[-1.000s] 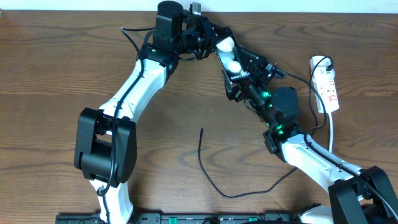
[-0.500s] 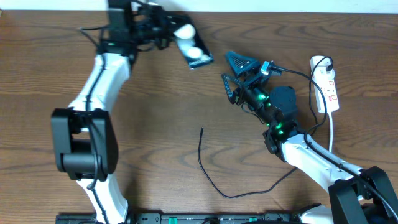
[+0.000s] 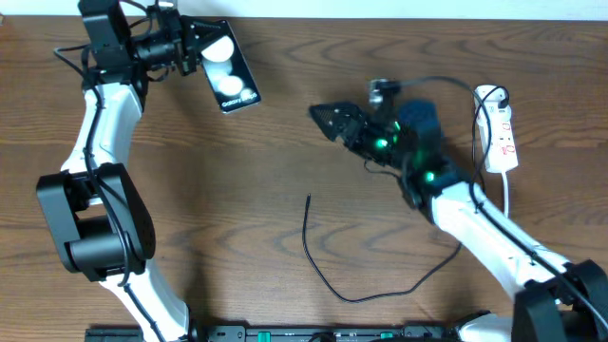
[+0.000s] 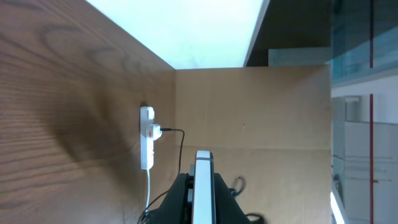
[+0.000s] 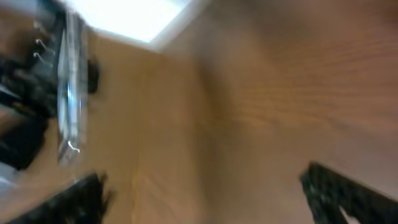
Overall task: Plug charger to phone and switch on socket
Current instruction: 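Move the right gripper down over the black cable's loose end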
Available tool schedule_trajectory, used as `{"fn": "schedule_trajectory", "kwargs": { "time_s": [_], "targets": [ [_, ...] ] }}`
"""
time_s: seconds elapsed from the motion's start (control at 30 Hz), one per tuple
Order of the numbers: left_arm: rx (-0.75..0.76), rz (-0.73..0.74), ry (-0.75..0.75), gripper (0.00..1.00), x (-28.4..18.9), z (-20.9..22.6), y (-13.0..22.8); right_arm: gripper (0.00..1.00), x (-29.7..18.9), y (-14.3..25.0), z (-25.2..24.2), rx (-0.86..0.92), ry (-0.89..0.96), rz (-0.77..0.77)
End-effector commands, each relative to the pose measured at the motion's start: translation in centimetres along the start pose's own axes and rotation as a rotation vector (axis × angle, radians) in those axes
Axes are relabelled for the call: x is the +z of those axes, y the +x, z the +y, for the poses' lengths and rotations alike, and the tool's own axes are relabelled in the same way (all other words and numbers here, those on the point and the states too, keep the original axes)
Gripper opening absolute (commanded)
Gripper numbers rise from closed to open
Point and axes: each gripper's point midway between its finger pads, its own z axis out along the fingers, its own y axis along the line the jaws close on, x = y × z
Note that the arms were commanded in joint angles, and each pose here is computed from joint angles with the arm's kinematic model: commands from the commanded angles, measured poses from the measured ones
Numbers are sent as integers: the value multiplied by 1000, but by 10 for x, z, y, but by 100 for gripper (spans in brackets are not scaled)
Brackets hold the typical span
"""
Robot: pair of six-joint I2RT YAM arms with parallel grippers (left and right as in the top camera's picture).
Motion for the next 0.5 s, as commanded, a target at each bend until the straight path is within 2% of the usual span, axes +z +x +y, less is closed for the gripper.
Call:
{"fn": "schedule_trajectory", "kwargs": {
  "time_s": [0.0, 0.17, 0.27, 0.47],
  "targets": [
    [98, 32, 34, 8, -12, -20, 5, 99, -7, -12, 36, -285, 77, 13],
    [117, 7, 30, 8, -21, -18, -1, 99, -27, 9, 3, -314, 384, 105],
    [113, -3, 28, 7, -26, -17, -3, 99, -36, 29, -19, -325, 508, 161],
    [112, 4, 32, 7, -27, -17, -2, 99, -38, 53, -31, -299, 573, 212]
  ]
}}
